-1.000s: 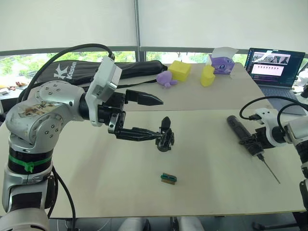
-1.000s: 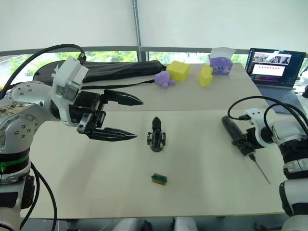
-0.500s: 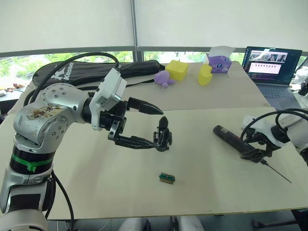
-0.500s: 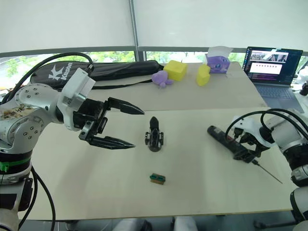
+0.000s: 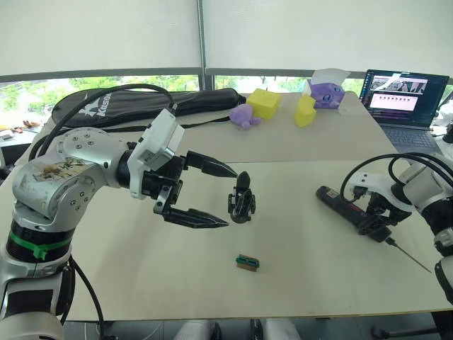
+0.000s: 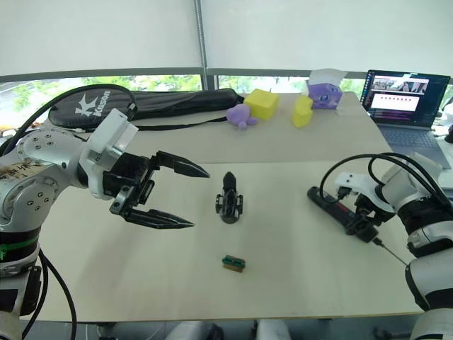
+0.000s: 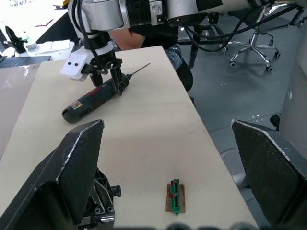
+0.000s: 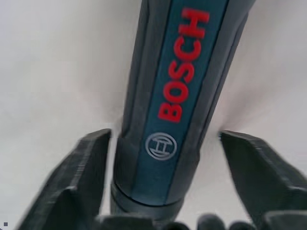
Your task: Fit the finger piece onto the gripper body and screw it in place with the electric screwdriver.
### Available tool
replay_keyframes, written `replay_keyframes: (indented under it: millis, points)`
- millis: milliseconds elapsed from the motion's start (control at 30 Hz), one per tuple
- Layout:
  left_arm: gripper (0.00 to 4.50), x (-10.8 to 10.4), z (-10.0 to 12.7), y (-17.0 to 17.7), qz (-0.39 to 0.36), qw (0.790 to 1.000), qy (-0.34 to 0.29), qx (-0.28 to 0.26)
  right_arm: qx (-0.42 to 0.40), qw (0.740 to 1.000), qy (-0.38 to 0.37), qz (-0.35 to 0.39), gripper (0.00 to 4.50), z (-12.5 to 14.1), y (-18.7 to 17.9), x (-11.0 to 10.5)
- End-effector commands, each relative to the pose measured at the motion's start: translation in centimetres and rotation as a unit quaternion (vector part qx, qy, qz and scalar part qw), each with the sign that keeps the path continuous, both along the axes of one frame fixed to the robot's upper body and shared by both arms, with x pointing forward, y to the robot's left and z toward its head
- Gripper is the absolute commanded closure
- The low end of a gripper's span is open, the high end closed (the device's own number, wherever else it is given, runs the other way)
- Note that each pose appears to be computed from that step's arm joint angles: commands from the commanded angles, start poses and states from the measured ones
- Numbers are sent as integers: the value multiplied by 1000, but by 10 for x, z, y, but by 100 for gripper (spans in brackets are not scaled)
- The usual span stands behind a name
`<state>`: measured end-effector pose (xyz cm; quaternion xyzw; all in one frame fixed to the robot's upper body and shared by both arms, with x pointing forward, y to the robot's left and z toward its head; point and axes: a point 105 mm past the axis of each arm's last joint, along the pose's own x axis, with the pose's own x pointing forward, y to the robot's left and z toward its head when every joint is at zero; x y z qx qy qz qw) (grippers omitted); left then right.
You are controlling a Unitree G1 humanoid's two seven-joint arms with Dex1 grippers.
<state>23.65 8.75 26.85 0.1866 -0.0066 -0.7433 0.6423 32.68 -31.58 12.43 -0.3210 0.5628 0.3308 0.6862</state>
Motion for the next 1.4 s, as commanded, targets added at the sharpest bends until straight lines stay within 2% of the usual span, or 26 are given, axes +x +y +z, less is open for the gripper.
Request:
replay_keyframes:
  millis: [33,67,200,300,400,500,567,633,700,733,833,900,1133,1333,1400]
  points:
    - [0,-4,7,2,-5,1000,-31,2,-2,1000,12,16,226,-3,-3,-7]
    - [0,-4,7,3,-5,1000,-31,3,0,1000,8,20,249,-2,-1,-6]
    - [0,-4,-3,5,-14,999,-24,21,23,994,-50,98,253,19,13,4]
    - [0,-4,-22,9,-10,999,4,39,104,965,-156,182,253,62,42,11]
    - [0,-5,-46,15,-9,998,16,64,197,925,-225,233,253,95,68,-12]
    - [0,-13,-71,21,-24,996,18,81,326,868,-284,243,253,123,104,-52]
    - [0,-15,-86,24,-31,995,20,91,397,833,-309,228,253,127,125,-74]
    - [0,-17,-100,24,-36,995,36,88,466,778,-354,227,253,123,152,-94]
    - [0,-15,-112,20,-36,996,28,75,512,743,-383,195,253,119,169,-107]
    - [0,-12,-117,18,-32,997,19,64,524,734,-391,184,253,115,176,-112]
    - [0,-6,-130,18,-21,999,19,40,550,712,-409,154,253,111,190,-120]
    - [0,-6,-144,18,-28,999,17,43,552,707,-420,141,253,103,197,-124]
    - [0,5,-173,6,-43,998,-17,44,575,686,-420,154,253,94,212,-137]
    - [0,21,-183,-8,-30,998,-46,28,579,670,-422,194,253,94,220,-145]
    - [0,22,-183,-11,-33,998,-47,24,587,673,-409,190,253,91,222,-148]
